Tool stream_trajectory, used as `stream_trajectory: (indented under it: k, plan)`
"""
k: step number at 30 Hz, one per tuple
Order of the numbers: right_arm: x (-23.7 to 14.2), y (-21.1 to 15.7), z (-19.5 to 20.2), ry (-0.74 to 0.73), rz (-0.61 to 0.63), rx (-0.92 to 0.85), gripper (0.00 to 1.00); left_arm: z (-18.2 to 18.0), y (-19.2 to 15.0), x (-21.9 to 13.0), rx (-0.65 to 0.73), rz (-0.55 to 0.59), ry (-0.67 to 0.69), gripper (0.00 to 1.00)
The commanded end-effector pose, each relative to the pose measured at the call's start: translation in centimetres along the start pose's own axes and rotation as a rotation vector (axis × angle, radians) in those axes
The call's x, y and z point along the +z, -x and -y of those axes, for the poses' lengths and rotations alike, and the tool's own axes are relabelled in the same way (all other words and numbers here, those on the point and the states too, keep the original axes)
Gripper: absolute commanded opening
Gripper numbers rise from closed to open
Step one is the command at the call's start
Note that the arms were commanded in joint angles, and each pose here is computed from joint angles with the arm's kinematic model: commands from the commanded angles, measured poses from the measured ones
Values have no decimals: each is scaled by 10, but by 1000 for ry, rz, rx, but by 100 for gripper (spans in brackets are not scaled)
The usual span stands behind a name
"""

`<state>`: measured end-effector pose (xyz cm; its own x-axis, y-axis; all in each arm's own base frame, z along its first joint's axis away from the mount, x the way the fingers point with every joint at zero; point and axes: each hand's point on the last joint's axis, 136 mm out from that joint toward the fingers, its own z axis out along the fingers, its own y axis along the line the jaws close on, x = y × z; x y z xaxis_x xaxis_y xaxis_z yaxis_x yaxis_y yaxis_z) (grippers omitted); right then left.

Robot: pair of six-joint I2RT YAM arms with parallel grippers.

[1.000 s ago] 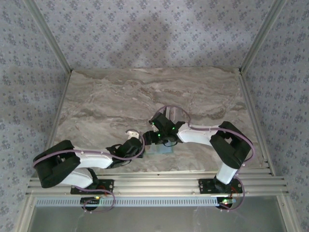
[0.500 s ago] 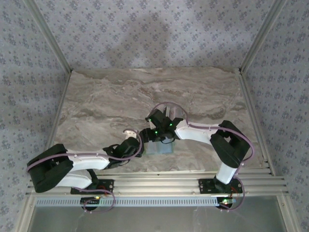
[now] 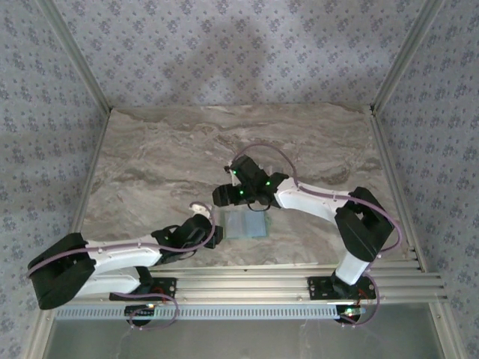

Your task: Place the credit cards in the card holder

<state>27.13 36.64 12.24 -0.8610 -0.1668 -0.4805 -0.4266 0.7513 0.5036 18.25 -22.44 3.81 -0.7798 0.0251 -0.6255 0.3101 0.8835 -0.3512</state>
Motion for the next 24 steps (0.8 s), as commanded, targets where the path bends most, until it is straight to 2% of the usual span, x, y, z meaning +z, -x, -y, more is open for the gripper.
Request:
stream_trajectory:
  k: [1,7,15,24]
  plan:
    - [-23,27,2,-48,95,-21,66,-1,-9,-7,47,-32,-18,42]
    - [-49,32,33,-128,161,22,58,6,6,-29,34,33,-73,47]
    - [-88,36,97,-340,213,112,36,36,33,-41,45,104,-190,50]
    - [-87,50,149,-478,203,188,31,60,64,-21,16,81,-227,54]
